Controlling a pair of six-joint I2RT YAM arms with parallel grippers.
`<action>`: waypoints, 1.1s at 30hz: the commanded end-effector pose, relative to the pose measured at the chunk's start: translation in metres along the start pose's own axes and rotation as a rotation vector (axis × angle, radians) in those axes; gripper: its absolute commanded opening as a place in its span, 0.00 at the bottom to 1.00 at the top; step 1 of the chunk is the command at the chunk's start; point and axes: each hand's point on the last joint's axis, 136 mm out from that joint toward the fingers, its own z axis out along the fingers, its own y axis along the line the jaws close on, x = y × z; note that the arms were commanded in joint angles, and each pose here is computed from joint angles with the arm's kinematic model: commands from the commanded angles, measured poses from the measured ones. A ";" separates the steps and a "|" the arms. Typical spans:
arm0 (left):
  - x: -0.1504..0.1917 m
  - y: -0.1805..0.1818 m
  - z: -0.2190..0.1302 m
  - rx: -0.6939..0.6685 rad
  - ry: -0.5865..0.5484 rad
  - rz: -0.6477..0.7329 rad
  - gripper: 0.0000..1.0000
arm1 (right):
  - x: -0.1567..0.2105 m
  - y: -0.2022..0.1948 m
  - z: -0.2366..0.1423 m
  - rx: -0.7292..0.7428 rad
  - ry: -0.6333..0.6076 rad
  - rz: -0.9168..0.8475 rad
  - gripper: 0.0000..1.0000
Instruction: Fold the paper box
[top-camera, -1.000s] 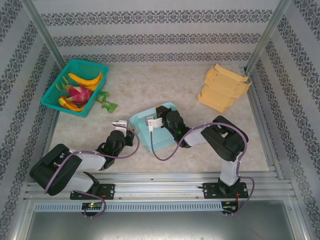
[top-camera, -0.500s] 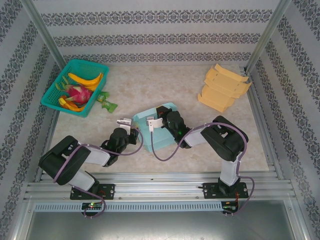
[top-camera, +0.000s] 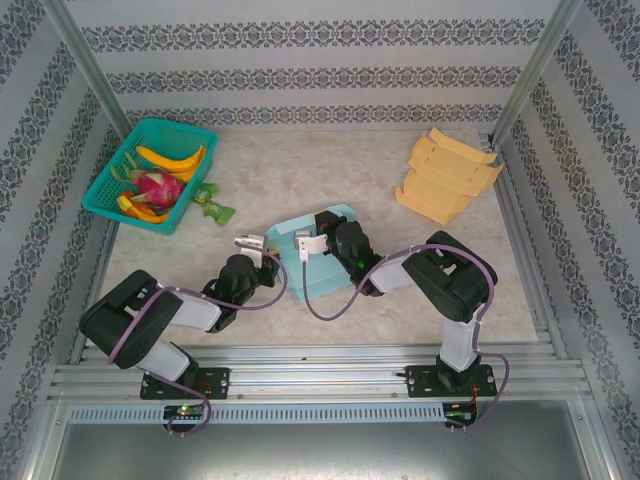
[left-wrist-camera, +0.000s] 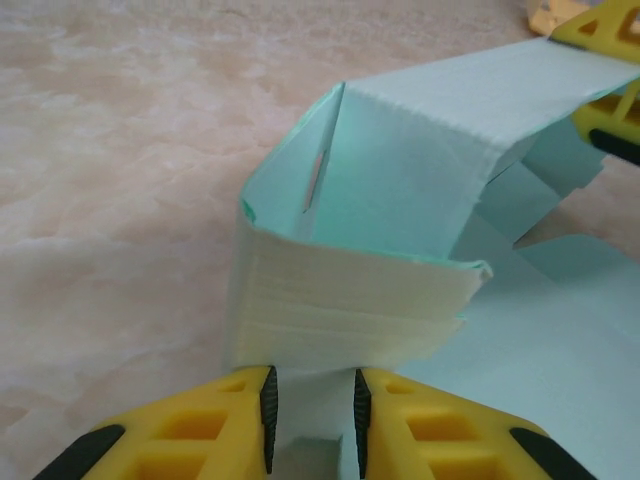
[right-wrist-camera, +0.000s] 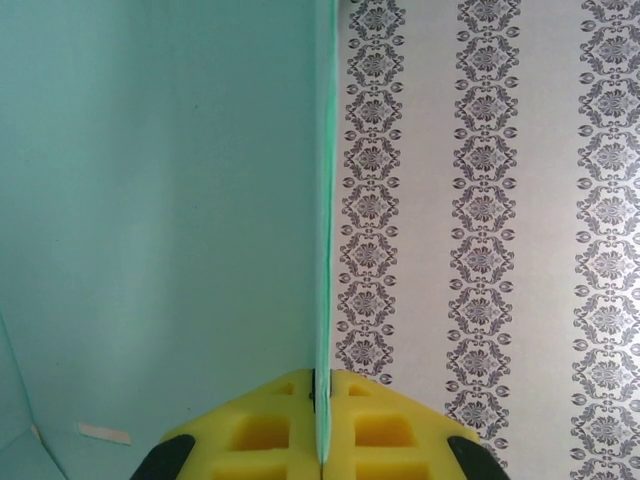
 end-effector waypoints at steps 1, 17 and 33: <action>-0.021 0.002 -0.013 0.009 -0.078 -0.014 0.30 | -0.005 0.021 -0.002 -0.048 -0.040 0.026 0.00; -0.012 0.032 -0.023 0.140 -0.070 -0.182 0.34 | -0.001 0.022 -0.006 -0.051 -0.046 0.052 0.00; -0.028 0.010 0.007 0.267 -0.102 -0.080 0.49 | -0.007 0.016 -0.009 -0.051 -0.078 0.080 0.00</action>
